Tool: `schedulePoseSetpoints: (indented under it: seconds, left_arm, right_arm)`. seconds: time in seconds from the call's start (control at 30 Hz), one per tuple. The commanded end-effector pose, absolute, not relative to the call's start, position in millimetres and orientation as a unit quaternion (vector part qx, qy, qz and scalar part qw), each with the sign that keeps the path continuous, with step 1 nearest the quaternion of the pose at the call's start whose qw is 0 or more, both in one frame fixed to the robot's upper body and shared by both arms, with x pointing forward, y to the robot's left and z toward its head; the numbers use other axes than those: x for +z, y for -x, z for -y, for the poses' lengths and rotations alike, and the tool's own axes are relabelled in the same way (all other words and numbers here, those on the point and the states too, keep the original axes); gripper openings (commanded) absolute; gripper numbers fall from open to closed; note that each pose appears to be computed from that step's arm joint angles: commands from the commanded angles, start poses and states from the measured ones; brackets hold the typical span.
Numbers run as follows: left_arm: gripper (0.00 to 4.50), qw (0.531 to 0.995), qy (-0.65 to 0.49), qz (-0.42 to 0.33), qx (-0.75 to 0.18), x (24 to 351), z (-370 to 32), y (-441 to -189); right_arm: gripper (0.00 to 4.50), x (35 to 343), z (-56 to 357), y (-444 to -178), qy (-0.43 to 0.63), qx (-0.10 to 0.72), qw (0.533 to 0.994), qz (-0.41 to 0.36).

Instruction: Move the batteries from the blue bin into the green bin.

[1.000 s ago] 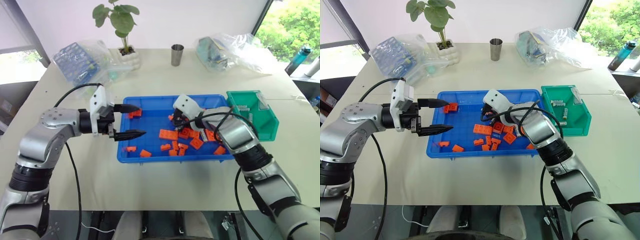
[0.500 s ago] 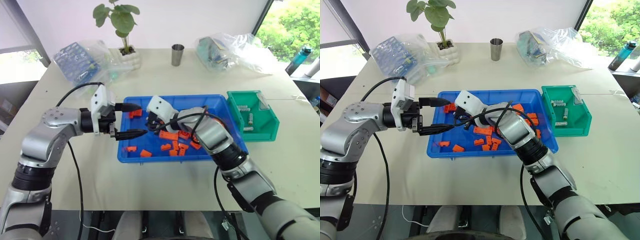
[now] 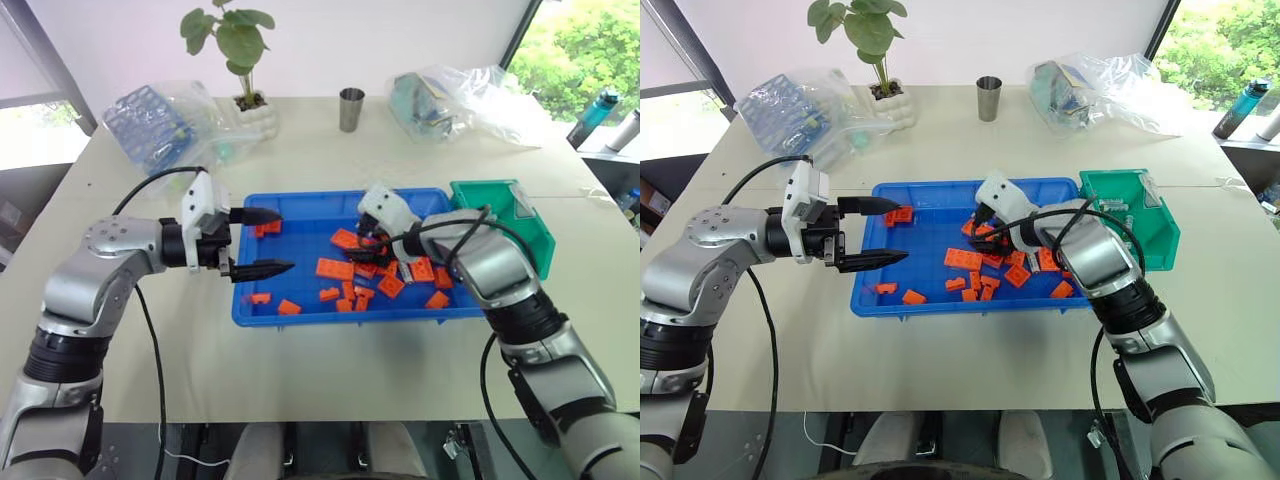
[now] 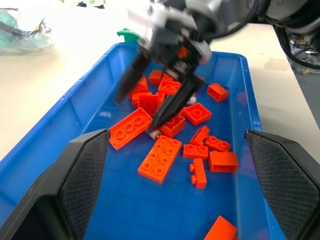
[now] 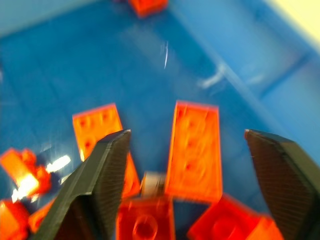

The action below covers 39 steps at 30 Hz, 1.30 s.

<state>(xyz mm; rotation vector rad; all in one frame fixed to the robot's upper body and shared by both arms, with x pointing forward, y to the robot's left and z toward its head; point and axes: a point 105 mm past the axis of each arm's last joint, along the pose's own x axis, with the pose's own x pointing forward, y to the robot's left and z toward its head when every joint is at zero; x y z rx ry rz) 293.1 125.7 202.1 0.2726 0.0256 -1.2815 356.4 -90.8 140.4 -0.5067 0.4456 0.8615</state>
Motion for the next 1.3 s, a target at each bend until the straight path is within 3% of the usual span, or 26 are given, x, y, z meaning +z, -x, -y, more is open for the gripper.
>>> schedulePoseSetpoints:
  seconds: [0.03,0.37,0.83,0.93,1.03,1.3]
  left_arm:
    - [4.5,0.792,-0.142,0.004,-0.593,210,-127,-293]
    - [4.5,0.79,-0.144,0.005,-0.596,212,-126,-294]
    - [4.5,0.796,-0.143,0.008,-0.588,210,-128,-294]
    - [4.5,0.798,-0.143,0.008,-0.586,210,-129,-293]
    - [4.5,0.799,-0.144,0.007,-0.583,209,-130,-293]
    - [4.5,0.8,-0.144,0.008,-0.582,209,-130,-294]
  right_arm:
    - [3.66,154,91,-351,0.233,0.407,0.864,-0.185]
    - [3.66,163,96,-365,0.231,0.378,0.88,-0.172]
    - [3.66,145,91,-383,0.222,0.384,0.869,-0.219]
    - [2.79,144,90,-384,0.224,0.386,0.868,-0.217]
    - [1.36,143,88,-383,0.227,0.389,0.866,-0.218]
    - [1.2,152,71,-385,0.226,0.4,0.867,-0.194]
